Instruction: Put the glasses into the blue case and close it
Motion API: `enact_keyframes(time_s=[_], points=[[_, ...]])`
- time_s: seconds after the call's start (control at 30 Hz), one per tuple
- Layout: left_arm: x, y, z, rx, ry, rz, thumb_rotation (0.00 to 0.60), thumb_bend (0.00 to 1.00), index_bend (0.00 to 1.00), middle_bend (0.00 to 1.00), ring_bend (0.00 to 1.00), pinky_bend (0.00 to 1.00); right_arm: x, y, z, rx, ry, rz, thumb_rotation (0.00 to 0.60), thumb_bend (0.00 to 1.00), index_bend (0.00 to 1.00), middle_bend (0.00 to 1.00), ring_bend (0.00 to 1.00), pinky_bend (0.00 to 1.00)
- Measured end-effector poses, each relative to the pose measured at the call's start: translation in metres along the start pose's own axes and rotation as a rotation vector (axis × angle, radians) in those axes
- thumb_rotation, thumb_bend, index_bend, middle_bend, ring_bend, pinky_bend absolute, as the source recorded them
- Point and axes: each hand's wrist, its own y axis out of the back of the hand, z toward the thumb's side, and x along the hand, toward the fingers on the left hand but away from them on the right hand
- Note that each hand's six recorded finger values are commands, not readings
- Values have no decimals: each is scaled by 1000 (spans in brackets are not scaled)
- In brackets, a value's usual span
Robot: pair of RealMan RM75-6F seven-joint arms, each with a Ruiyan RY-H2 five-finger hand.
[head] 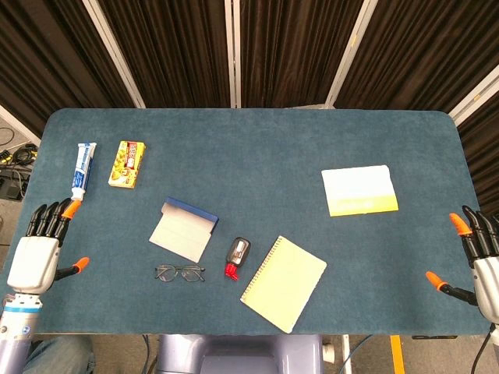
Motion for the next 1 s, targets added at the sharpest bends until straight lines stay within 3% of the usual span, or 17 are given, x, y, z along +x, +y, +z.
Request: enact_keyframes(time_s=[0.27,0.37,0.5,0.67,1.0], points=[[0,-9,11,-7,-36,-30,600,0,4,0,0,0,1,-1,2,8,-6,28,600,0,0,0,0,0],[4,-20,23,-45,-71,-81,600,4,81,0,0,0,1,-3,4,5,-1,34,600,0,0,0,0,0],[12,-45,49,-77,-138,-185,600,132,230,0,0,0,0,-3,5,1,4,39,600,0,0,0,0,0],[19,-71,78,-52,-159,-253,600,294,373,0,0,0,1,-4,6,-2,9,42,600,0,0,0,0,0],[22,-117,137,-30,-164,-356,600,338,438,0,0,0,2,-4,3,-22,7,51,600,0,0,0,0,0]])
